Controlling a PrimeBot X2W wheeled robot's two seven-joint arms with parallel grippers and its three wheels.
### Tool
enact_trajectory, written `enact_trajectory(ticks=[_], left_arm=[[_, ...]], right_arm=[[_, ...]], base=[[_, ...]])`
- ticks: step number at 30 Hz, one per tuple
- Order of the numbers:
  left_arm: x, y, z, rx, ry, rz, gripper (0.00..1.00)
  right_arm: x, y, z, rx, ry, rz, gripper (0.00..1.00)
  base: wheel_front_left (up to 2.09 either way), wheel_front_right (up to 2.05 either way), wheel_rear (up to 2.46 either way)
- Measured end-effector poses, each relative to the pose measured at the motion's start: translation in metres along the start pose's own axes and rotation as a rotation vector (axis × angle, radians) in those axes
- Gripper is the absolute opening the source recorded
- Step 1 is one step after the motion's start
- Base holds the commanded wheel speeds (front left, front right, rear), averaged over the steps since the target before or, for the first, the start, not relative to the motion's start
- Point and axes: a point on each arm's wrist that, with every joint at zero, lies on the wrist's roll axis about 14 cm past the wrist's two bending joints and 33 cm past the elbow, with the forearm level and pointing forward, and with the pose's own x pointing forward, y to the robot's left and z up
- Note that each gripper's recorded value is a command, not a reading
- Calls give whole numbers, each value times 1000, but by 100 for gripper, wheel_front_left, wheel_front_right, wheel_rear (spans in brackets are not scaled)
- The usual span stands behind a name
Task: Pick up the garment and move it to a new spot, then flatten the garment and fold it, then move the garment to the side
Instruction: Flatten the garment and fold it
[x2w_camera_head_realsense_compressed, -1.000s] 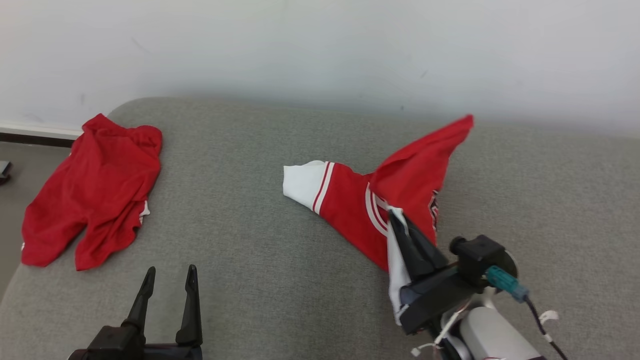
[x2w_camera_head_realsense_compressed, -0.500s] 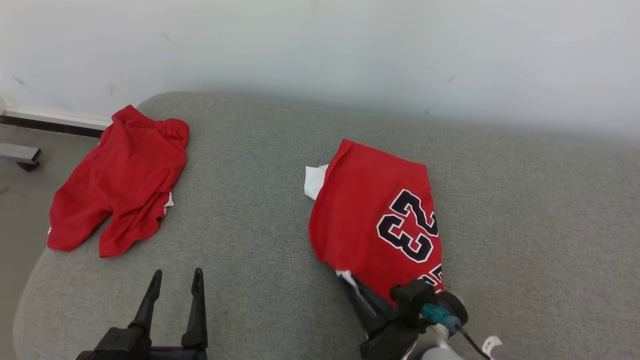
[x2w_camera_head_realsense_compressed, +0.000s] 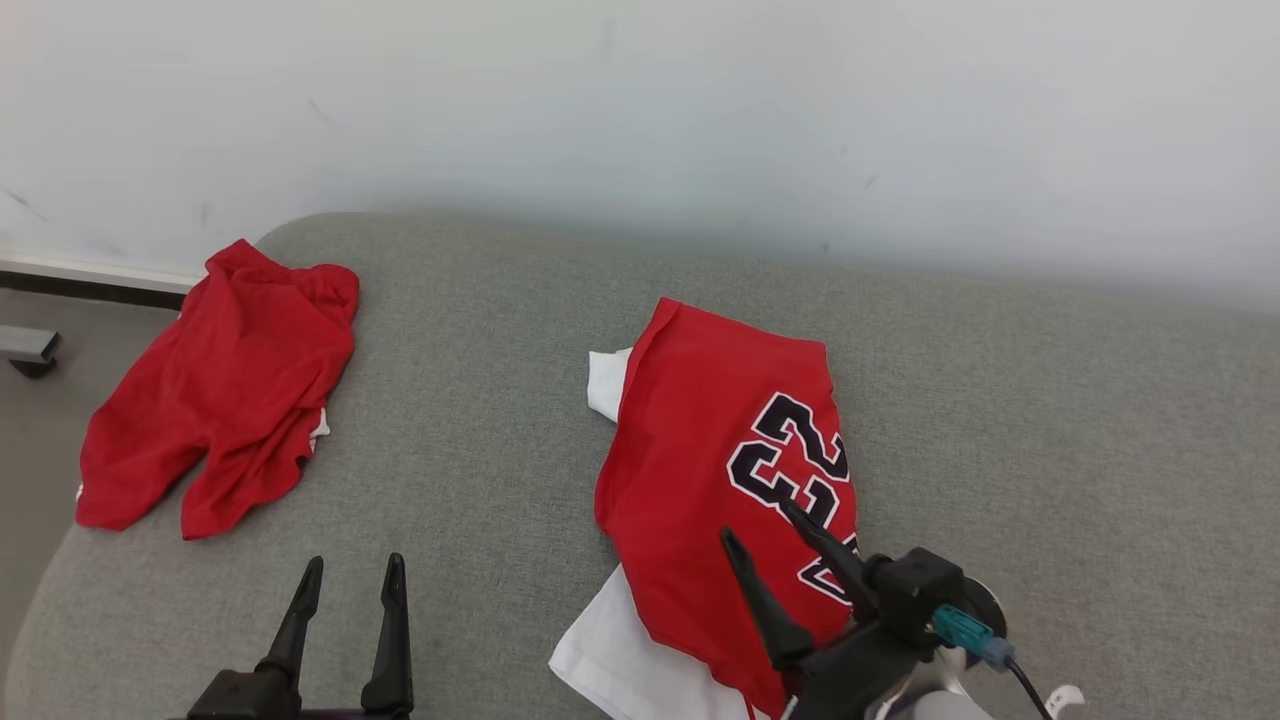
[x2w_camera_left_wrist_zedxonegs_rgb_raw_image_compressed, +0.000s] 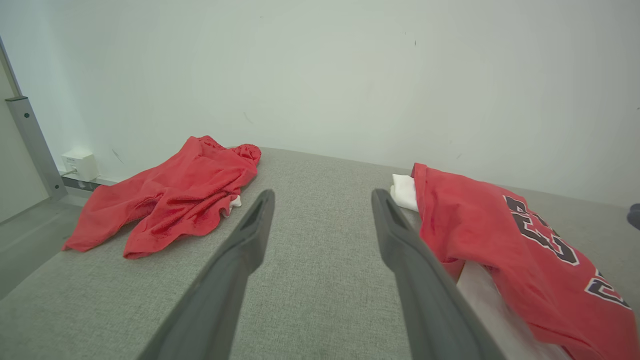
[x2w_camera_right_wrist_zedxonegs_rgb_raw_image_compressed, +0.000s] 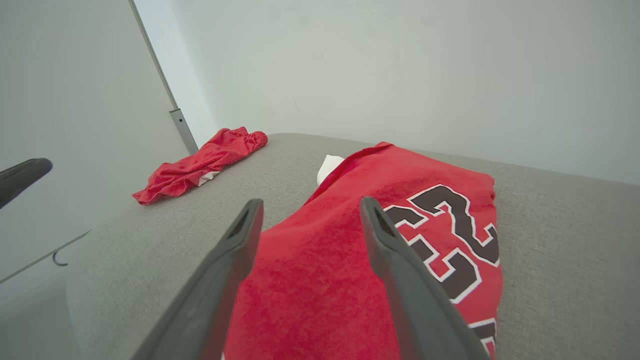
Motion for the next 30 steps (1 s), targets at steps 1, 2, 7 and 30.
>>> enact_trajectory(ticks=[1,2,7,30], left_arm=[[0,-1,1,0,-2,-2,100],[0,-1,1,0,-2,-2,100],[0,-1,1,-1,-5,-3,100],[-11,18,-4,-4,17,67,100]], right_arm=[[-4,-4,-1,-9,2,-11,100],[-4,-4,-1,-9,2,-11,100],[-11,2,-10,-48,30,9,100],[33,31,-72,-386,326,240,0]], base=[[0,0,0],[0,0,0],[0,0,0],[0,0,0]])
